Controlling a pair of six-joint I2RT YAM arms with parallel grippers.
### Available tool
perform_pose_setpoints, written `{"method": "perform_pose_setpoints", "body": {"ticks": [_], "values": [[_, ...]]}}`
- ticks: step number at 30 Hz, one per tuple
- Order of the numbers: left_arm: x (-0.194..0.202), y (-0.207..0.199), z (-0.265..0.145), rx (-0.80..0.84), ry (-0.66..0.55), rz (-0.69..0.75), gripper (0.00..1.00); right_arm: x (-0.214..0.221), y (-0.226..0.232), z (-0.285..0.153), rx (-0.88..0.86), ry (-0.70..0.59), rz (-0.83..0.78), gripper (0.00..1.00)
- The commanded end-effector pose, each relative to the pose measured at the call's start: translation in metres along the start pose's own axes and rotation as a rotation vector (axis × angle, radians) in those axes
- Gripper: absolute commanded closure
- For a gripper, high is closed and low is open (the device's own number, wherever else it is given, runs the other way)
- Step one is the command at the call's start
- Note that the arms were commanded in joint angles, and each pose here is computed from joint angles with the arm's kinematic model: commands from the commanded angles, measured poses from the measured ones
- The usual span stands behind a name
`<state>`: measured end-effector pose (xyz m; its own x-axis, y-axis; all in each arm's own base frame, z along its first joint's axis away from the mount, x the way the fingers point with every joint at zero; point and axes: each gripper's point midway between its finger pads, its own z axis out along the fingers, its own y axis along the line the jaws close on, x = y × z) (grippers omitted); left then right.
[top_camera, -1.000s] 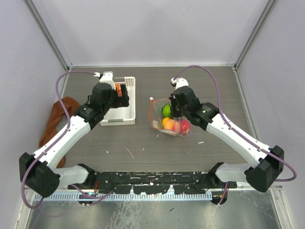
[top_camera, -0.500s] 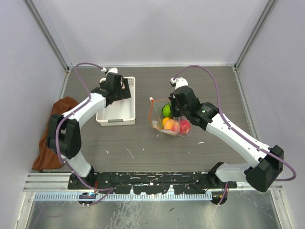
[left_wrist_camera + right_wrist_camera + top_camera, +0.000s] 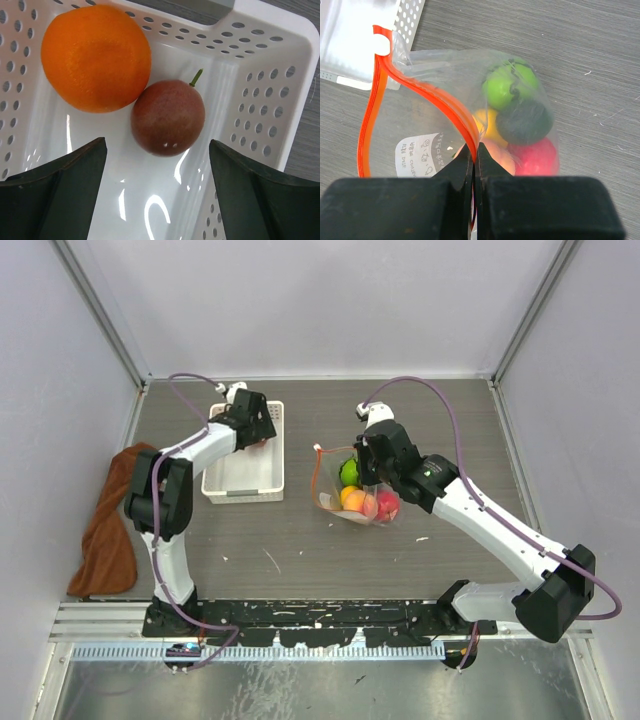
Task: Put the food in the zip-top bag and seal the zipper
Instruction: Pick up the fake fruit from the bin.
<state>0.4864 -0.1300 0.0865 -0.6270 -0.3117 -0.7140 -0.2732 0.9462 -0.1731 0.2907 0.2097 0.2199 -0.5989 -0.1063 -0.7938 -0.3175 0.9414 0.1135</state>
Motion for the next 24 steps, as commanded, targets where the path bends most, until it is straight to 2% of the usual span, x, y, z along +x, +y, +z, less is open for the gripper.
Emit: {"method": "perform_pose_setpoints", "body": {"ticks": [1, 14, 18, 24], "values": [[-0.036, -0.017, 0.013, 0.013, -0.098, -0.066, 0.16, -0.020, 0.004, -0.006, -0.024, -0.068, 0.009, 0.94], [-0.027, -0.011, 0.049, -0.042, -0.052, 0.003, 0.19, -0.013, 0.012, 0.002, -0.056, -0.032, 0.006, 0.94], [-0.024, -0.010, 0.051, -0.044, -0.042, 0.029, 0.24, -0.012, 0.012, 0.004, -0.055, -0.028, 0.007, 0.94], [-0.022, -0.010, 0.041, -0.018, -0.033, 0.066, 0.42, -0.012, 0.012, 0.003, -0.057, -0.027, 0.009, 0.94]]}}
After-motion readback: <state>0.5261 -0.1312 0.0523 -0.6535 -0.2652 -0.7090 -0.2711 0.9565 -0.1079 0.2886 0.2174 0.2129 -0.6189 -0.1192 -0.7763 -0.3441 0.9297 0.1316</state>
